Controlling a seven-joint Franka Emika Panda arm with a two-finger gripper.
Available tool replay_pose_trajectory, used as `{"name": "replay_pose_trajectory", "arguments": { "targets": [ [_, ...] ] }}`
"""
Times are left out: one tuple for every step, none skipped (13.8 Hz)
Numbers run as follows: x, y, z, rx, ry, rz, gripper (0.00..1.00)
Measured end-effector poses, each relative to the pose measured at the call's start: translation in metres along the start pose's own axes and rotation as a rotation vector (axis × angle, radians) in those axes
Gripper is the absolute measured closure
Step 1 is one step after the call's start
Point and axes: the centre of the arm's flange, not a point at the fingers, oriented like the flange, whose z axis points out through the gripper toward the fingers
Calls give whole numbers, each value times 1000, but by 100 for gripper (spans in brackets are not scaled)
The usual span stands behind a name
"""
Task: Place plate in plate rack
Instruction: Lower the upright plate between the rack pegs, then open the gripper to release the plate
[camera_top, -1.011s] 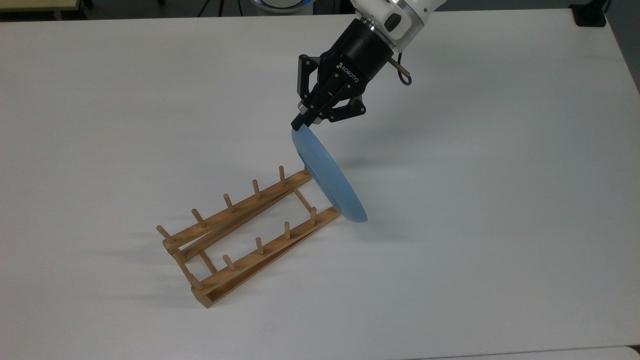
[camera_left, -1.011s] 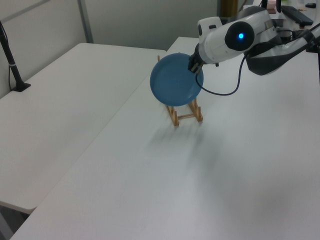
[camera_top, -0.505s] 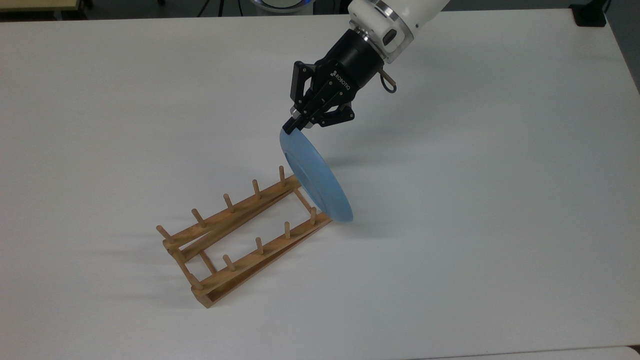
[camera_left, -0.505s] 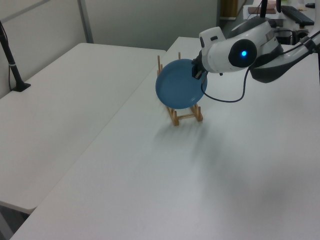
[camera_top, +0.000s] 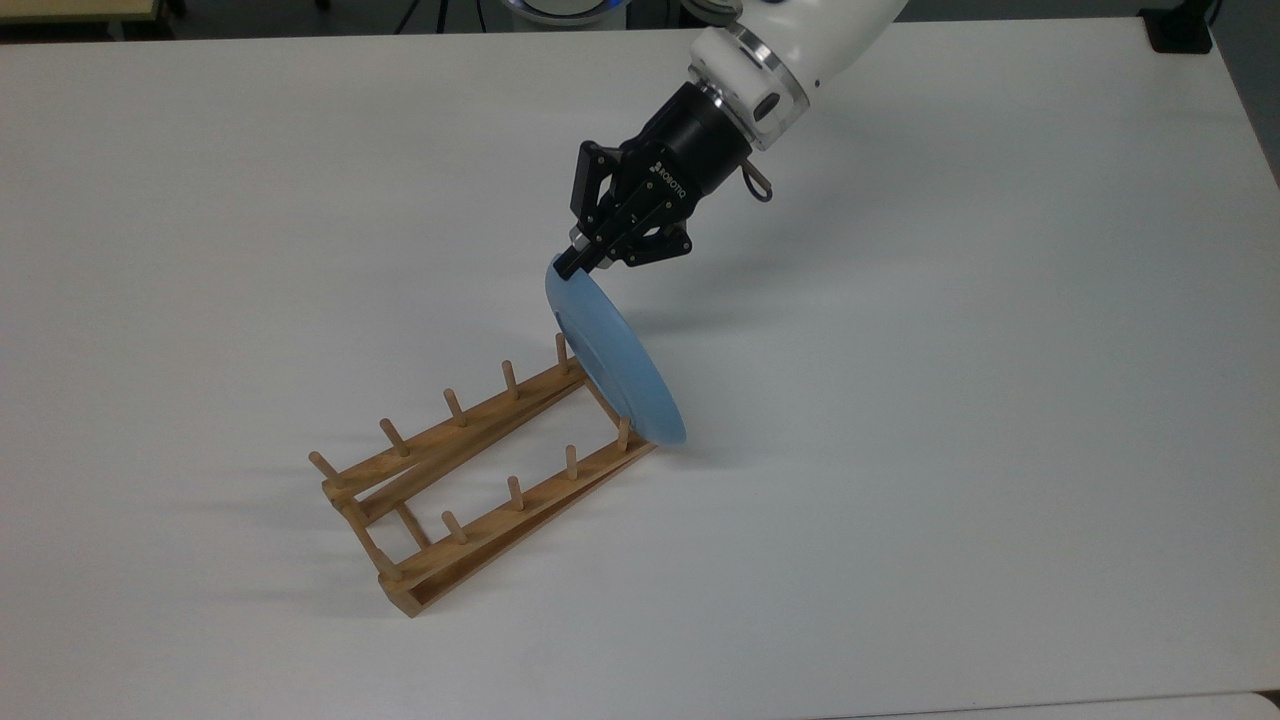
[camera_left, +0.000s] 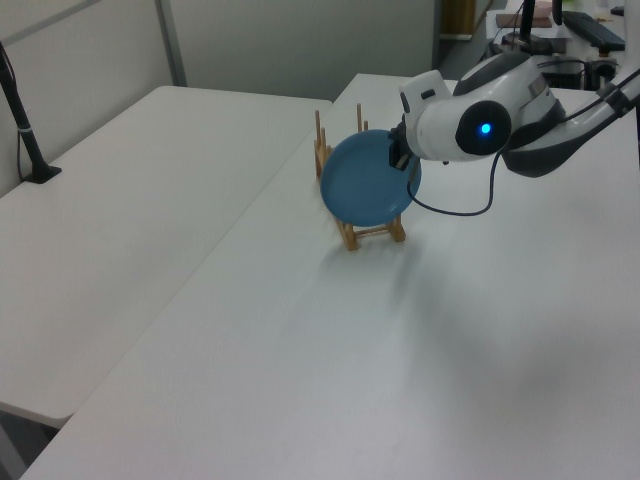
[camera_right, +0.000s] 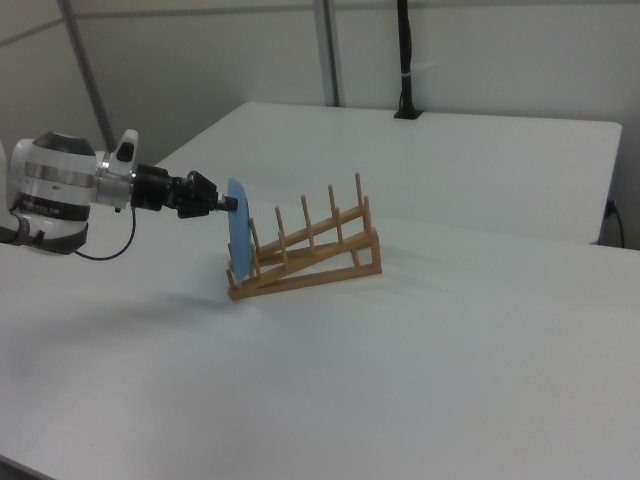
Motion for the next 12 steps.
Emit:
{"name": "replay_pose_trajectory", "arguments": {
  "targets": [
    [-2, -4, 3, 2, -5, -7, 95],
    [-5, -8, 6, 5, -10, -15, 92],
    [-5, -9, 8, 4, -13, -13, 92],
    [-4, -6, 9, 1, -15, 5, 89],
    [-1, -2, 10, -2, -13, 28, 80],
    [4, 2, 10, -4, -9, 58, 70],
    [10, 7, 8, -4, -7, 93, 59],
    [16, 13, 6, 5, -18, 135, 49],
    [29, 27, 1, 32, -53, 212, 35],
    [39, 38, -5, 59, -81, 272, 25],
    [50, 53, -14, 95, -115, 337, 14],
    [59, 67, -25, 131, -143, 385, 4]
  ]
}}
